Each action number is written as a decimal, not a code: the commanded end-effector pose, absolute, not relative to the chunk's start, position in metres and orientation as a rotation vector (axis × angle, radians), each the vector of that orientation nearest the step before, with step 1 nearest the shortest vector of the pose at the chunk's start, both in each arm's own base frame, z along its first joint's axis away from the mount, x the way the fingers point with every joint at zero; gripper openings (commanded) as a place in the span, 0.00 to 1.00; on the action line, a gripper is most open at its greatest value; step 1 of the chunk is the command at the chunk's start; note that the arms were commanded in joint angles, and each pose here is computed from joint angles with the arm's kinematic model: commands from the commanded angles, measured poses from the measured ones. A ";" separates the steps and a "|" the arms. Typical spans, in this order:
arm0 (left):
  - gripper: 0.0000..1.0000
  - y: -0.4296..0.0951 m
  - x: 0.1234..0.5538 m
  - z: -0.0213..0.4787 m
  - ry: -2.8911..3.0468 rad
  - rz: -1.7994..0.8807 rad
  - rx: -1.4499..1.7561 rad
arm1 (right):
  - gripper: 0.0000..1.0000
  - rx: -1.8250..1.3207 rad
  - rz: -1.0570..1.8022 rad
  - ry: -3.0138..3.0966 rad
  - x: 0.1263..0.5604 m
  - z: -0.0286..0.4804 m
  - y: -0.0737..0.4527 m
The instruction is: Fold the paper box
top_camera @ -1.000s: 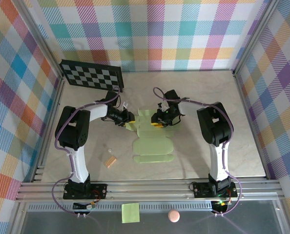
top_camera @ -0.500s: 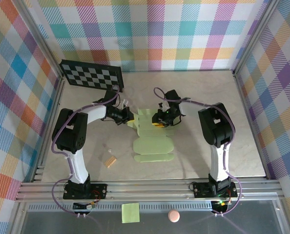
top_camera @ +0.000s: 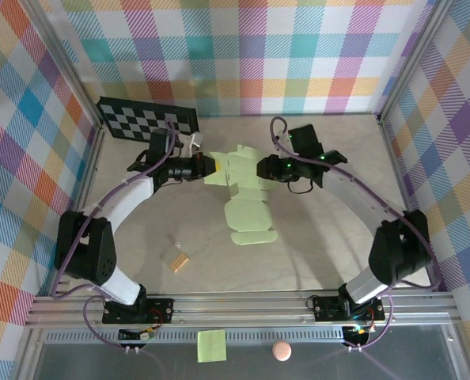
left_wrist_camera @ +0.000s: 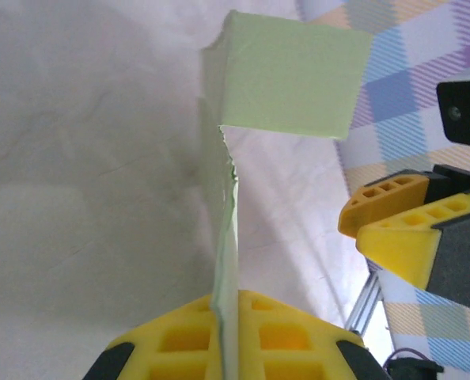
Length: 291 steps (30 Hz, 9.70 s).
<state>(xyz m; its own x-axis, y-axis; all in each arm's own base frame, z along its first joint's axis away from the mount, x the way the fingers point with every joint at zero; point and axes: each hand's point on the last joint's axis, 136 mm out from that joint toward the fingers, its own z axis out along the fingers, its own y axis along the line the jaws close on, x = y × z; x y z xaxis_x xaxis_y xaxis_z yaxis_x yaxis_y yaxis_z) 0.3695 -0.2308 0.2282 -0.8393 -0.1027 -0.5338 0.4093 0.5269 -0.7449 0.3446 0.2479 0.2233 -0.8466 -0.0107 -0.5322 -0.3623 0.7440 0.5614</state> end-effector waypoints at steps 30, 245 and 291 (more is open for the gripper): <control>0.00 -0.217 0.170 0.361 1.406 -1.158 1.274 | 0.47 -1.326 0.926 1.512 0.194 0.423 0.248; 0.65 -0.301 0.337 0.134 1.881 -0.741 0.970 | 0.00 -1.272 0.212 2.368 0.238 0.138 0.213; 0.21 -0.306 0.291 0.075 2.035 -0.803 0.948 | 0.00 -0.889 0.204 2.616 0.278 0.097 0.239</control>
